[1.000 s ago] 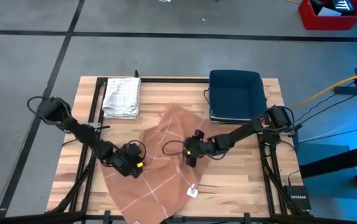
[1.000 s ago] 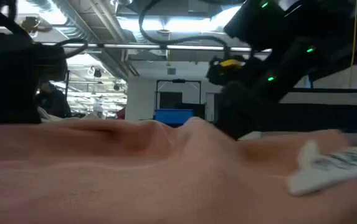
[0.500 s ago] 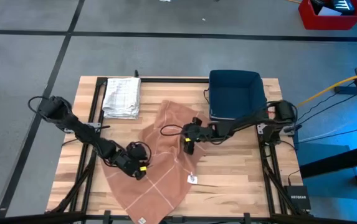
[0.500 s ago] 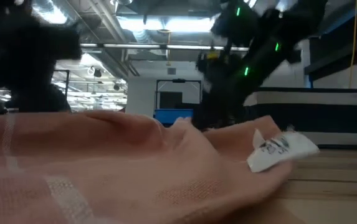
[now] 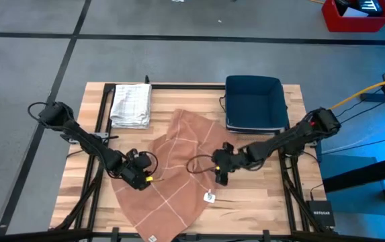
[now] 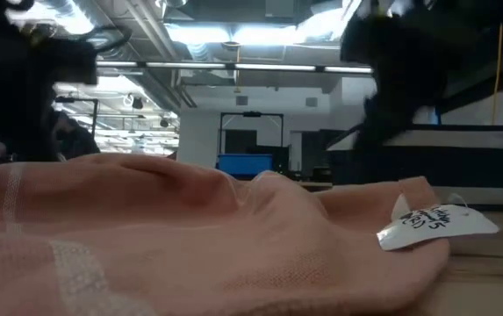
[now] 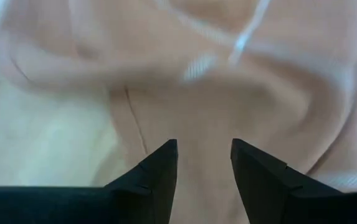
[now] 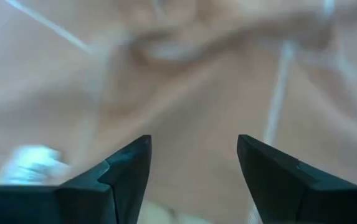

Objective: Fold towel
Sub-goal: Fold the brown towel on the table

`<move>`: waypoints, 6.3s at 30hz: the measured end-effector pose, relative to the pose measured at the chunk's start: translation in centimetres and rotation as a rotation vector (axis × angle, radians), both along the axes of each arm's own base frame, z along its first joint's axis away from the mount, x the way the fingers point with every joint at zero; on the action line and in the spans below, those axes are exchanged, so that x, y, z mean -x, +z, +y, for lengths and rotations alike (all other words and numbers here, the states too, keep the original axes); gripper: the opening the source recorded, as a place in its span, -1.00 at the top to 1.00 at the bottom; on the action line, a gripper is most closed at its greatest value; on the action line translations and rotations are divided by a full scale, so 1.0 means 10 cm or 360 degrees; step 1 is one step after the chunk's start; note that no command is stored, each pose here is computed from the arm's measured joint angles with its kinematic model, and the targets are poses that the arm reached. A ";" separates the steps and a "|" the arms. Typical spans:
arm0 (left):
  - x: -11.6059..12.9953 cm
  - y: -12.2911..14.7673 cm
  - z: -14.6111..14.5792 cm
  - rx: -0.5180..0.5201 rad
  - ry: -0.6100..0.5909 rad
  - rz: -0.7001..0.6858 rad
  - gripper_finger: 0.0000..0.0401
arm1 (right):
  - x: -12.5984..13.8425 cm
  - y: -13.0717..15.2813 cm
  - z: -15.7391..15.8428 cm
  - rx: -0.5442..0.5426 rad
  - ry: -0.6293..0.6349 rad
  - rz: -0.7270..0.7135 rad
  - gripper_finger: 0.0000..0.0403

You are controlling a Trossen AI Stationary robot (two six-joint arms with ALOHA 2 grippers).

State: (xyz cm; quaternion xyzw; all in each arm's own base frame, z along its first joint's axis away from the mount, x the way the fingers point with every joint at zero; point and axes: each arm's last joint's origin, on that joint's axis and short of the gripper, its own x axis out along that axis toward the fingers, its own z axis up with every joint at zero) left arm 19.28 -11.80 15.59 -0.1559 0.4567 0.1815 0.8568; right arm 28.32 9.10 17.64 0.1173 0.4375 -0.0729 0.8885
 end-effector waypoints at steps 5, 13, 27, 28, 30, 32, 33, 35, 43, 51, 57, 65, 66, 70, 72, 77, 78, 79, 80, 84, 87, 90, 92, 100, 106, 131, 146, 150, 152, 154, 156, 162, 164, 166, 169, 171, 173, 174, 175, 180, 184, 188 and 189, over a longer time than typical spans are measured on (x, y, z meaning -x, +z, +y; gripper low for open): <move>0.08 -0.20 -0.05 0.0117 -0.0004 0.0041 0.29 | 0.03 -0.44 0.04 0.0087 -0.0062 0.0126 -0.21; 0.14 -0.26 -0.31 0.0385 0.0065 -0.0037 0.29 | -0.27 -0.81 -0.10 0.0166 -0.0067 0.0001 -0.21; 0.11 -0.35 -0.44 0.0421 0.0273 -0.0284 0.29 | -0.71 -0.71 -1.11 0.0335 -0.0274 -0.0056 -0.21; 0.08 -0.34 -0.42 0.0411 0.0270 -0.0310 0.29 | -0.72 -0.70 -1.16 0.0310 -0.0275 -0.0059 -0.21; 0.00 -0.33 -0.39 0.0405 0.0260 -0.0353 0.29 | -0.74 -0.67 -1.25 0.0280 -0.0260 -0.0060 -0.21; -0.05 -0.32 -0.34 0.0370 0.0242 -0.0363 0.29 | -0.75 -0.61 -1.30 0.0280 -0.0259 -0.0029 -0.21; -0.07 -0.31 -0.32 0.0342 0.0209 -0.0342 0.29 | -0.76 -0.56 -1.32 0.0290 -0.0252 -0.0013 -0.21; -0.10 -0.27 -0.26 0.0285 0.0158 -0.0255 0.29 | -0.79 -0.41 -1.34 0.0319 -0.0220 0.0012 -0.21; -0.06 -0.03 -0.11 0.0246 0.0197 -0.0096 0.29 | -0.72 0.25 -1.05 0.0124 -0.0016 0.0256 -0.21; 0.03 0.18 -0.28 0.0427 0.0093 -0.0104 0.29 | -0.65 0.17 -0.21 0.0133 0.0156 0.0218 -0.21; 0.18 -0.09 -0.31 0.0383 0.0232 0.0036 0.29 | -0.70 -0.36 -0.04 0.0177 0.0102 0.0223 -0.21; 0.26 -0.26 -0.40 0.0454 0.0467 -0.0011 0.29 | -0.78 -0.70 -0.17 0.0343 0.0052 0.0283 -0.21; 0.25 -0.27 -0.41 0.0443 0.0467 -0.0039 0.29 | -0.79 -0.70 -0.26 0.0403 0.0041 0.0294 -0.21; 0.22 -0.29 -0.43 0.0430 0.0477 -0.0111 0.29 | -0.81 -0.69 -0.62 0.0593 0.0029 0.0376 -0.21; 0.22 -0.29 -0.42 0.0407 0.0479 -0.0129 0.29 | -0.81 -0.68 -0.79 0.0645 0.0020 0.0419 -0.21; 0.20 -0.29 -0.39 0.0345 0.0531 -0.0224 0.29 | -0.78 -0.66 -1.09 0.0651 0.0005 0.0490 -0.21; 0.20 -0.28 -0.38 0.0336 0.0534 -0.0237 0.29 | -0.77 -0.64 -1.10 0.0632 0.0011 0.0499 -0.21; 0.20 -0.28 -0.38 0.0331 0.0535 -0.0246 0.29 | -0.74 -0.62 -1.09 0.0620 0.0023 0.0532 -0.21; 0.20 -0.28 -0.38 0.0327 0.0534 -0.0249 0.29 | -0.70 -0.60 -1.09 0.0616 0.0027 0.0573 -0.21; 0.20 -0.29 -0.43 0.0409 0.0534 -0.0241 0.29 | -0.52 -0.42 -0.94 0.0594 -0.0005 0.0701 -0.21; 0.22 -0.31 -0.53 0.0520 0.0550 -0.0269 0.29 | -0.44 -0.31 -0.77 0.0490 0.0039 0.0691 -0.21; 0.23 -0.33 -0.63 0.0634 0.0552 -0.0300 0.29 | -0.42 -0.23 -0.62 0.0521 0.0069 0.0642 -0.21; 0.23 -0.32 -0.67 0.0641 0.0507 -0.0312 0.29 | -0.43 -0.22 -0.54 0.0555 0.0094 0.0619 -0.21; 0.12 0.15 -0.71 0.0296 0.0168 -0.0338 0.29 | -0.38 0.09 -0.06 0.0474 0.0234 0.0401 -0.21; 0.01 0.27 -0.67 0.0089 -0.0002 -0.0409 0.29 | -0.23 0.25 0.41 0.0483 0.0407 0.0201 -0.21; 0.01 0.67 -0.98 0.0413 -0.0643 -0.0004 -0.14 | -0.15 0.30 1.28 0.0114 0.0732 -0.0309 -0.40; 0.35 0.15 -1.34 0.0247 -0.0737 0.0212 -0.01 | -0.14 -0.11 1.53 0.0054 0.0846 -0.0181 -0.36; 0.34 0.02 -1.36 0.0176 -0.0750 0.0273 -0.01 | -0.13 -0.17 1.58 0.0021 0.0887 -0.0181 -0.31; 0.33 -0.05 -1.36 0.0132 -0.0759 0.0309 -0.01 | -0.16 -0.21 1.64 -0.0013 0.0906 -0.0239 -0.29; 0.33 -0.10 -1.36 0.0100 -0.0752 0.0339 -0.01 | -0.17 -0.25 1.70 -0.0033 0.0923 -0.0288 -0.28; 0.33 -0.13 -1.36 0.0086 -0.0751 0.0352 -0.01 | -0.17 -0.32 1.75 -0.0025 0.0908 -0.0296 -0.26; 0.33 -0.15 -1.36 0.0012 -0.0849 0.0355 -0.01 | -0.16 -0.60 1.76 0.0077 0.0861 -0.0192 -0.25; 0.33 -0.15 -1.36 0.0000 -0.0867 0.0355 -0.01 | -0.16 -0.67 1.76 0.0093 0.0841 -0.0178 -0.25; 0.33 -0.15 -1.36 -0.0009 -0.0883 0.0356 -0.01 | -0.17 -0.70 1.76 0.0121 0.0813 -0.0183 -0.25; 0.32 -0.15 -1.36 -0.0012 -0.0877 0.0351 -0.01 | -0.17 -0.73 1.76 0.0170 0.0771 -0.0195 -0.25; 0.32 -0.15 -1.36 0.0000 -0.0848 0.0347 -0.01 | -0.18 -0.73 1.76 0.0183 0.0757 -0.0201 -0.25; 0.32 -0.15 -1.36 0.0010 -0.0828 0.0345 -0.01 | -0.18 -0.74 1.75 0.0195 0.0750 -0.0194 -0.25; 0.32 -0.15 -1.36 0.0016 -0.0813 0.0343 0.00 | -0.18 -0.74 1.75 0.0198 0.0748 -0.0188 -0.25; 0.32 -0.15 -1.36 0.0024 -0.0795 0.0341 0.01 | -0.17 -0.74 1.75 0.0200 0.0744 -0.0181 -0.25; 0.32 -0.15 -1.36 0.0037 -0.0758 0.0340 0.11 | -0.15 -0.77 1.72 0.0181 0.0672 -0.0107 -0.21; 0.32 -0.16 -1.36 0.0033 -0.0767 0.0338 0.27 | -0.14 -0.77 1.71 0.0196 0.0649 -0.0083 0.01; 0.32 -0.16 -1.36 0.0010 -0.0779 0.0326 0.51 | -0.12 -0.79 1.68 0.0252 0.0624 -0.0063 0.35; 0.32 -0.16 -1.35 0.0000 -0.0776 0.0321 0.58 | -0.12 -0.79 1.68 0.0255 0.0624 -0.0060 0.45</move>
